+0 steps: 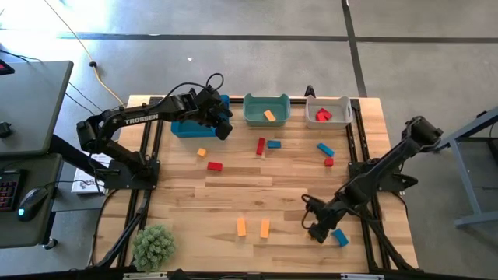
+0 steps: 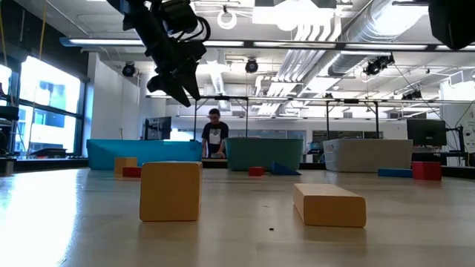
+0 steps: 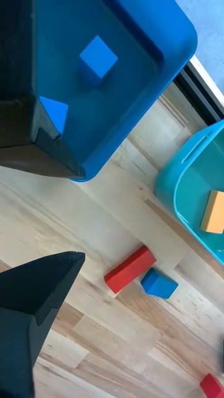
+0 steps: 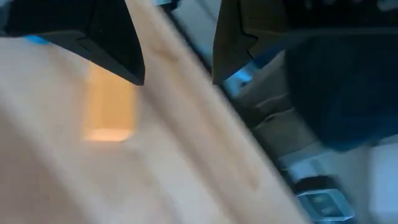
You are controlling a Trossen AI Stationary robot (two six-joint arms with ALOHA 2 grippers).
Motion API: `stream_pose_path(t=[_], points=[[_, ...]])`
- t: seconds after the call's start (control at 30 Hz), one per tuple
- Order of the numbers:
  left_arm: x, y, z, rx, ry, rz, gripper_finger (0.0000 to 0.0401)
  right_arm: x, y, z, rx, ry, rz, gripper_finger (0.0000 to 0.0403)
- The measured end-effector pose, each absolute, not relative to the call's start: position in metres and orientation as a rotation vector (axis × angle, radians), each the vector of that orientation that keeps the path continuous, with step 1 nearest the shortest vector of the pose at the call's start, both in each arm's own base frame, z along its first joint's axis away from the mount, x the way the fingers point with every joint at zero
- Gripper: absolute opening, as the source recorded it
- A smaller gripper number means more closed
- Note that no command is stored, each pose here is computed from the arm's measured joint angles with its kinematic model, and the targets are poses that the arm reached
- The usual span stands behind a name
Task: Sort & place blocks by color
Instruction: Put the yellow block into the green bin
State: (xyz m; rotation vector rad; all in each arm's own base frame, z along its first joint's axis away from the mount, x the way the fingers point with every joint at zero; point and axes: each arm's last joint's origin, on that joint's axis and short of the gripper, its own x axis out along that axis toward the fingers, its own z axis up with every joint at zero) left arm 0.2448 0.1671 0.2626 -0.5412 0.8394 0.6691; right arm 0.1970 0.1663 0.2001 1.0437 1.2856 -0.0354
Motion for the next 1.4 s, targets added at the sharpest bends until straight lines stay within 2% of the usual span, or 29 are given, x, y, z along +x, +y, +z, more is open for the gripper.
stream_pose_path(t=[0.23, 0.57, 1.0, 1.13, 1.4], points=[[0.245, 0.167, 0.263, -0.539, 0.838, 0.672, 0.0195, 0.207, 0.176, 0.191, 1.151, 1.319, -0.025, 0.0172], [0.245, 0.167, 0.263, -0.539, 0.838, 0.673, 0.0195, 0.195, 0.168, 0.181, 1.059, 1.411, -0.196, 0.0144], [0.245, 0.167, 0.263, -0.539, 0.839, 0.673, 0.0195, 0.195, 0.166, 0.18, 1.02, 1.364, -0.215, 0.0143], [0.245, 0.167, 0.263, -0.539, 0.839, 0.673, 0.0195, 0.193, 0.167, 0.18, 1.001, 1.374, -0.215, 0.0159], [0.245, 0.167, 0.263, -0.539, 0.839, 0.673, 0.0195, 0.186, 0.174, 0.179, 0.985, 1.37, -0.232, 0.0233]])
